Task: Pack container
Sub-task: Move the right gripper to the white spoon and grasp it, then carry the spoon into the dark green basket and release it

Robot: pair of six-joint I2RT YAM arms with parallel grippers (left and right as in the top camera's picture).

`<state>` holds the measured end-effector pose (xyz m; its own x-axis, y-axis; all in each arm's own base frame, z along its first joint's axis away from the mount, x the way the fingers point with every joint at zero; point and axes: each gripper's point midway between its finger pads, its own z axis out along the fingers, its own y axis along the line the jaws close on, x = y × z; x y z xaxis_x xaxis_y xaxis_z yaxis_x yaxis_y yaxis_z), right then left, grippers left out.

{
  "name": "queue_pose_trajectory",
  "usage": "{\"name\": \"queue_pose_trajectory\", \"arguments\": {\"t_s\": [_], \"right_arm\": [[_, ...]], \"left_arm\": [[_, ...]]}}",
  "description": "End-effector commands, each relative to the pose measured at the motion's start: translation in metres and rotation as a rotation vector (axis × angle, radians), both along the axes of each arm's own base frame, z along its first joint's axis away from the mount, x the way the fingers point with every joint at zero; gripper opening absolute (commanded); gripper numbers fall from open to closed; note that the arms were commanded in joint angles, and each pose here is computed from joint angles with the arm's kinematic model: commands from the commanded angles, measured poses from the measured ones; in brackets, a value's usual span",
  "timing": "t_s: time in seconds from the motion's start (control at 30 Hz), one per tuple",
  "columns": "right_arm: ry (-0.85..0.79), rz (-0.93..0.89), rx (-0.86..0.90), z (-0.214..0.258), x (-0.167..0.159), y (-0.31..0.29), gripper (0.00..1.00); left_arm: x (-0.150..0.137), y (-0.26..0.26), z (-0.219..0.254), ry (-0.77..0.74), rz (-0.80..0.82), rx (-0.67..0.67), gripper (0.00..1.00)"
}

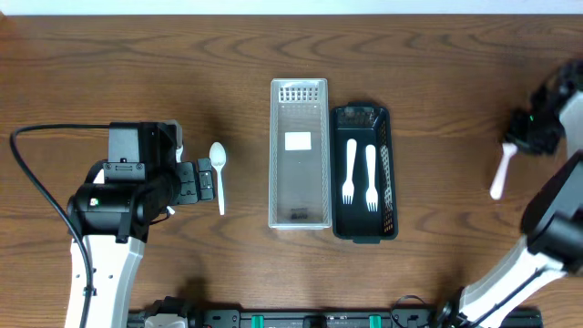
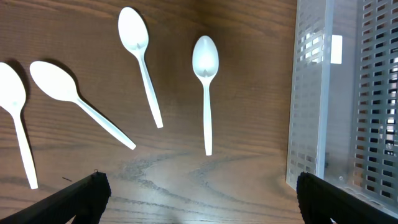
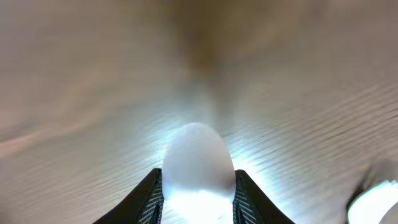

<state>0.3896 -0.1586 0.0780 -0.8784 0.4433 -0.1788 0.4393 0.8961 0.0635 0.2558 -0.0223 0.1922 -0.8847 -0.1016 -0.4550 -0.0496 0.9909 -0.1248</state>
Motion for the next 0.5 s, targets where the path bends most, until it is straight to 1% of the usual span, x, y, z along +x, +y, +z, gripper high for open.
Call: {"name": "queue_pose_trajectory", "arguments": {"t_s": [0.0, 0.1, 0.2, 0.27, 0.37, 0.47], "right_arm": [[-0.194, 0.08, -0.015, 0.084, 0.018, 0.061, 0.23], [-0.254, 0.153, 0.003, 0.115, 0.016, 0.117, 0.25], [-0.275, 0.226, 0.031, 0.128, 0.011, 0.17, 0.26], [-0.263, 0.273, 0.059, 0.127, 0.006, 0.206, 0.26], [-0.213, 0.326, 0.085, 0.115, -0.003, 0.246, 0.26], [-0.155, 0.37, 0.095, 0.095, -0.011, 0.272, 0.25]], "left_arm": [[0.002, 0.002, 0.006, -0.017, 0.005, 0.009, 0.98], [0.002, 0.002, 0.006, -0.017, 0.005, 0.01, 0.98], [0.002, 0.002, 0.006, -0.017, 0.005, 0.009, 0.98], [0.002, 0.002, 0.006, -0.017, 0.005, 0.009, 0.98], [0.002, 0.002, 0.006, -0.017, 0.005, 0.009, 0.98], [0.002, 0.002, 0.006, -0.017, 0.005, 0.01, 0.98]]}}
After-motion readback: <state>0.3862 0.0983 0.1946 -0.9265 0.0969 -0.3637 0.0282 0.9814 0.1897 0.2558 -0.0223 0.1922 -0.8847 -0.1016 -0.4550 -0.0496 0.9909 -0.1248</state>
